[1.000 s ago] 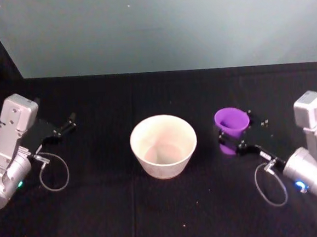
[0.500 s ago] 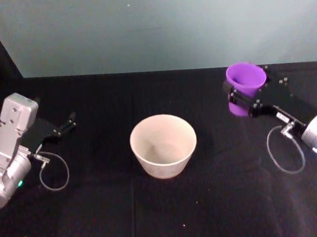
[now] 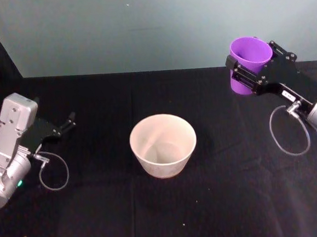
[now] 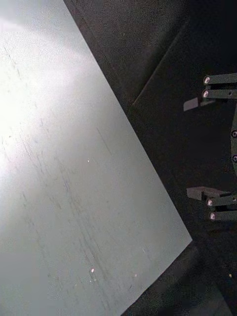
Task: Pick up the cup and pour the mung beans from the cup into the bowl.
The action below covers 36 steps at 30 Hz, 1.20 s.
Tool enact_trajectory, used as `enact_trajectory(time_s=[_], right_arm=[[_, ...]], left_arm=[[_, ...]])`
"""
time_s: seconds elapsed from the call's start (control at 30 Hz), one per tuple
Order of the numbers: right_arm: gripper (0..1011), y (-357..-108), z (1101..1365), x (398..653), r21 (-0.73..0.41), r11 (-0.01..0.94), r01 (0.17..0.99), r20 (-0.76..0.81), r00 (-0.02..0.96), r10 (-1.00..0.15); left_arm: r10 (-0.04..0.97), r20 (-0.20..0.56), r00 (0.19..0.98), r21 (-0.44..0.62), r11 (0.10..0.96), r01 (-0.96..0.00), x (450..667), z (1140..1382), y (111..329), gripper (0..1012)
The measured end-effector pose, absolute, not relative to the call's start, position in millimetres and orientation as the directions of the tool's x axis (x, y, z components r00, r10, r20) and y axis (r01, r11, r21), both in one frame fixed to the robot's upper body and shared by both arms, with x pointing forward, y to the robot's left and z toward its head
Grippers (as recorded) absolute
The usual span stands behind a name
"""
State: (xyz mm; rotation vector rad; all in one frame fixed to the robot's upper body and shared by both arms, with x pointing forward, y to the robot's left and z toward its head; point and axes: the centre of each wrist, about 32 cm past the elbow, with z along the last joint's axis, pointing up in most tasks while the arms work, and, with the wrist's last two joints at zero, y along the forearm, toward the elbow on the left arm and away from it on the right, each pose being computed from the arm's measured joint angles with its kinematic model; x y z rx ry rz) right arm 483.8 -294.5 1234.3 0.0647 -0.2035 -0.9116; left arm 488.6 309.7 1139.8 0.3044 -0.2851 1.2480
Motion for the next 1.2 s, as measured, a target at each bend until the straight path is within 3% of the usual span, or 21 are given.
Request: enact_trajectory(time_s=[1.2], right_arm=[[743, -294.1, 1233.6, 483.8, 0.139, 0.612, 0.778, 0.151, 0.594, -0.79]], left_arm=[[0.88, 0.374, 0.292, 0.07, 0.287, -0.955, 488.6, 1139.8, 309.7, 1000]])
